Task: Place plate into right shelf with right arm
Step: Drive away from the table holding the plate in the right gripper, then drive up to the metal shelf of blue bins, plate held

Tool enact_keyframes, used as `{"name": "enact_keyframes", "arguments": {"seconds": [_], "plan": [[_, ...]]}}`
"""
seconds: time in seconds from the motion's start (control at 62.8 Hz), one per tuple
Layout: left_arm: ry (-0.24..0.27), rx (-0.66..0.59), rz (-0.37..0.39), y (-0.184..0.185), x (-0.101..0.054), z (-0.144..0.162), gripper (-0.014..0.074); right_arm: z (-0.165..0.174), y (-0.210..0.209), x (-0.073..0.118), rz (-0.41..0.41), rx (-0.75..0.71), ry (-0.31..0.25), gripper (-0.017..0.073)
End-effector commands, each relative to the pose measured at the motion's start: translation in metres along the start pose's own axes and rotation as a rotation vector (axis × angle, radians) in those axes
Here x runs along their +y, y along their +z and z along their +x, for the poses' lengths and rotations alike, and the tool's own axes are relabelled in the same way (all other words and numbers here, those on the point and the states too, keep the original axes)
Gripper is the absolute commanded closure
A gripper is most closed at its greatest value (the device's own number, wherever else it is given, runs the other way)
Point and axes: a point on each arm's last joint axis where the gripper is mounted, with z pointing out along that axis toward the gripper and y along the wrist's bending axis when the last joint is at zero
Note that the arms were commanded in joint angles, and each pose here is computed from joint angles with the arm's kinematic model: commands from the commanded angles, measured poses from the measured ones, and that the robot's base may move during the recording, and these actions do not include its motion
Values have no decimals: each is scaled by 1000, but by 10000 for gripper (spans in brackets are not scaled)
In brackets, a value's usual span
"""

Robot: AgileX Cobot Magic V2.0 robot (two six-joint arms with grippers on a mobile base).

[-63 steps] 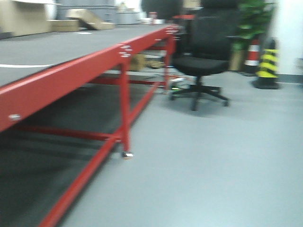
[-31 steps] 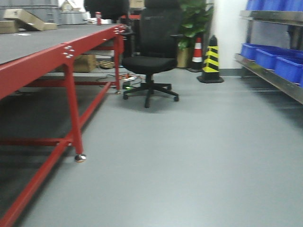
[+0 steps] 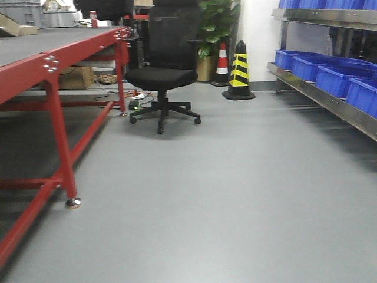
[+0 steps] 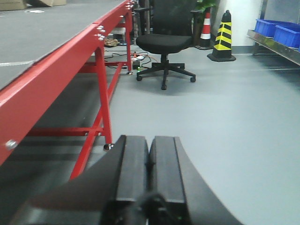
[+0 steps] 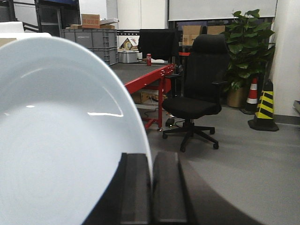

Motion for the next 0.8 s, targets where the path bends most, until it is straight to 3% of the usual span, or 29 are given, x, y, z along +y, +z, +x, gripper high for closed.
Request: {"name": "enact_keyframes", "arguments": {"seconds": [0.0,0.78], "plan": [[-6,-76,-18,0,2,-5,640,-19,-1,2,-12,-123,-12,504],[-6,-76,-18,0,2,-5,640,-19,-1,2,-12,-123,-12,504]]}}
